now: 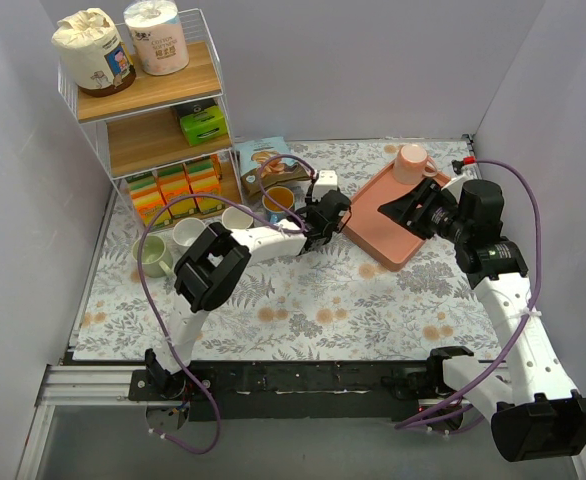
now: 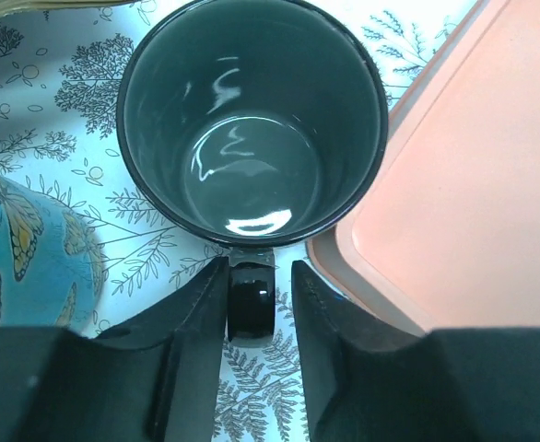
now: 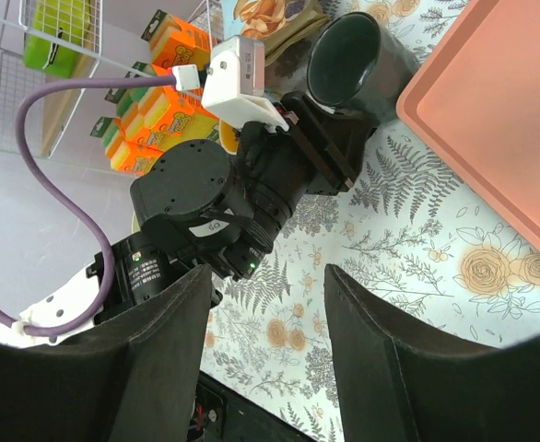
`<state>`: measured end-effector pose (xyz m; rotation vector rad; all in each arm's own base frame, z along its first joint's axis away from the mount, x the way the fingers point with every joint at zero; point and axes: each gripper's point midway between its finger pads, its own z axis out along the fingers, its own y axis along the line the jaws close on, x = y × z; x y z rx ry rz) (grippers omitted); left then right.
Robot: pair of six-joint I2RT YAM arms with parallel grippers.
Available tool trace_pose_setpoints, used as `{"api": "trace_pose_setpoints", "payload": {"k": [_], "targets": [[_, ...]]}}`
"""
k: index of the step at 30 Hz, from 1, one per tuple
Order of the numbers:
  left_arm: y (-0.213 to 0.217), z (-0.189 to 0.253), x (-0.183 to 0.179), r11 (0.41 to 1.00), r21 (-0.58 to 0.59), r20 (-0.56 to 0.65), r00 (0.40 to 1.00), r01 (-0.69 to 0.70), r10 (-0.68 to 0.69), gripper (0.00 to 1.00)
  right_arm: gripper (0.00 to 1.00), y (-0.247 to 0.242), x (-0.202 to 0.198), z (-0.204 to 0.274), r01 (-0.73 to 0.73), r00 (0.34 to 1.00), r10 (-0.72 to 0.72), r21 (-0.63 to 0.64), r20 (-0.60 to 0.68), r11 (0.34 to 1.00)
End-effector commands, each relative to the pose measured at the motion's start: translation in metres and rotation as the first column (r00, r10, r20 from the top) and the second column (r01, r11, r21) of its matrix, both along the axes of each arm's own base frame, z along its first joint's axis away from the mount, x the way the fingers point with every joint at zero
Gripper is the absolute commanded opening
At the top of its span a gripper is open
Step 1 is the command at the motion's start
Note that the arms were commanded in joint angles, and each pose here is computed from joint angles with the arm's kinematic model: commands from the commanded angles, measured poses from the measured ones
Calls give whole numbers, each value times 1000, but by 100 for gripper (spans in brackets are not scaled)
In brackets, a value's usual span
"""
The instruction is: Turn the mug right side up
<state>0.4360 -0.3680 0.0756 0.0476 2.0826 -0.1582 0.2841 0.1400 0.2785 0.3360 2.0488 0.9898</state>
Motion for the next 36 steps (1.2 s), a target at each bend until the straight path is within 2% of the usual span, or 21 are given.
{"api": "trace_pose_setpoints", "payload": {"k": [1,5,9,10,13,20,23,25,27,31,32,34,35,36], "targets": [[-2,32,8,997,-54,66,996,-54,57,37,60,1,3,19,-20,997,20,8,70,1000],[-2,30,3,996,-73,49,998,-47,51,48,60,1,1,18,-23,997,23,8,68,1000],[-3,40,2,994,-97,56,997,-41,47,66,60,0,2,19,-14,998,13,8,69,1000],[-3,44,2,994,-103,61,997,-41,47,77,60,0,2,20,-14,997,13,8,73,1000],[-7,64,0,991,-135,77,997,-21,31,98,61,-3,5,22,-2,997,1,4,78,1000],[-10,123,-15,980,-195,141,990,28,0,98,65,-17,27,25,33,994,-23,-84,110,996],[-1,150,-28,978,-204,177,984,41,-4,98,76,-37,51,27,94,986,-63,-199,156,976],[7,158,-35,982,-184,192,981,45,-8,98,80,-63,72,25,174,976,-127,-280,178,944],[16,180,-45,978,-201,218,976,60,-15,98,80,-78,96,26,214,968,-157,-319,196,923],[27,202,-64,967,-229,235,970,116,-61,98,81,-145,145,16,364,926,-294,-358,236,860],[26,206,-71,960,-240,226,970,147,-92,98,81,-153,159,30,396,904,-294,-346,310,851],[22,206,-81,948,-244,204,967,204,-155,98,82,-157,178,21,342,901,-189,-372,391,863],[18,209,-84,941,-251,195,964,228,-182,98,82,-157,190,37,343,855,-124,-370,504,863],[11,209,-92,924,-265,178,956,275,-233,98,83,-157,195,30,315,846,-63,-402,529,860]]}}
